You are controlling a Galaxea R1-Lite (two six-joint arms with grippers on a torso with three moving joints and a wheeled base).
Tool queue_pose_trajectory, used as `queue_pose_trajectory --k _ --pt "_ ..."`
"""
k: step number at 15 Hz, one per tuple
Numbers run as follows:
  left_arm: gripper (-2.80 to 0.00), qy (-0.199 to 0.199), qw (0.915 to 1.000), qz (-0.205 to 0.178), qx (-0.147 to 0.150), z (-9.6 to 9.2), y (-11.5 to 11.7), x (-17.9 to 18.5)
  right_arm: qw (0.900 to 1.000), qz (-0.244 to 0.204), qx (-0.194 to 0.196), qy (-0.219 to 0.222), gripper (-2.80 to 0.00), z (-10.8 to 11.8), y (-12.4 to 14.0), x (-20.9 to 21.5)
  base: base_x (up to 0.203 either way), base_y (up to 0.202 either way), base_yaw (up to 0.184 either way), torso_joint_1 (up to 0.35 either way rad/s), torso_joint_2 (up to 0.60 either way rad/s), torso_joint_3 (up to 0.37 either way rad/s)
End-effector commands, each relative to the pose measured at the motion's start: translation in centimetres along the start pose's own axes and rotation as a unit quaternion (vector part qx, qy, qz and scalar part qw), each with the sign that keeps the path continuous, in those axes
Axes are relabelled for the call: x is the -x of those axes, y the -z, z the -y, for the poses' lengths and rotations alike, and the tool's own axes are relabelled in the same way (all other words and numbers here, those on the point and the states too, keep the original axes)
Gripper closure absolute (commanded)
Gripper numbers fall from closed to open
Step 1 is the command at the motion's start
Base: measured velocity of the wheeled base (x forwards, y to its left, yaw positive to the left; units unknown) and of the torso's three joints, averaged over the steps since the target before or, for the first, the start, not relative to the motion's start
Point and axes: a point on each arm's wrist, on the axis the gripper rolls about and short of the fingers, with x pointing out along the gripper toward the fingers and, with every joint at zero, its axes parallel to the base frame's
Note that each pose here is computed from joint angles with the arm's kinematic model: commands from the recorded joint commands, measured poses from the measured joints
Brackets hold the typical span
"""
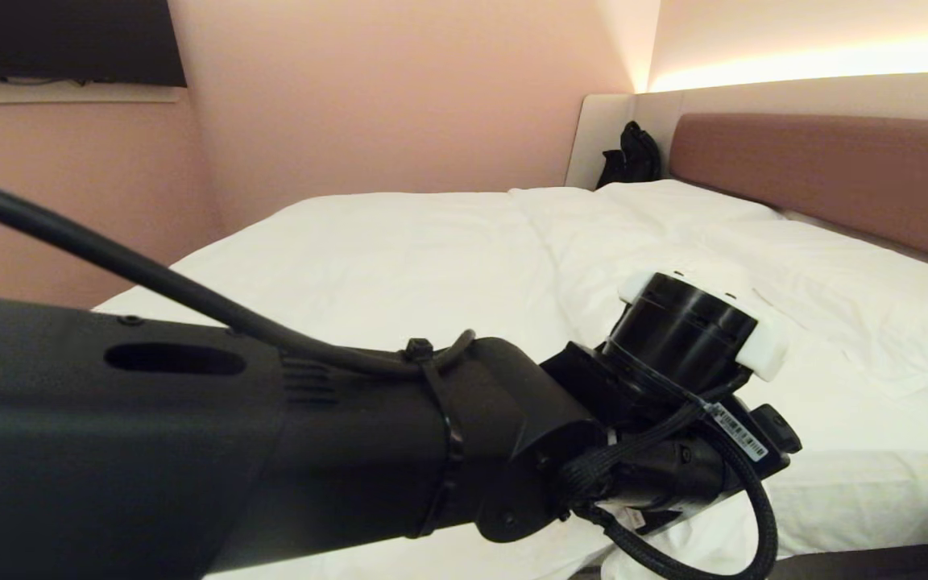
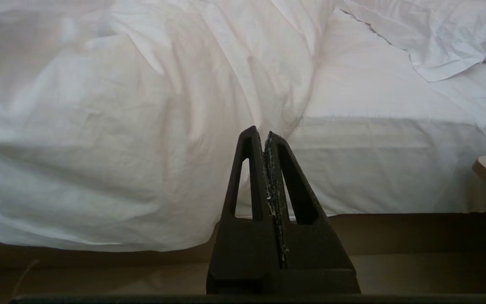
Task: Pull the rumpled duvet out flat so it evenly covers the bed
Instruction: Flatten the corners of the folded blanket
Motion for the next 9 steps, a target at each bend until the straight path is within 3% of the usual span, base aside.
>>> queue_pose_trajectory --k 1,9 --pt "-2.8 -0.01 0.9999 -0.004 0.003 -0.56 0.14 -0.55 1.0 0.0 0.0 0.0 0.0 0.0 0.0 -0.01 0.0 0.0 0.0 0.0 0.0 0.0" --pt "-2.8 -0.028 0.9996 -0.005 -0.001 -1.3 0.65 -0.95 1.0 0.0 0.0 0.0 0.0 0.0 0.0 -0.01 0.0 0.0 0.0 0.0 0.0 0.0"
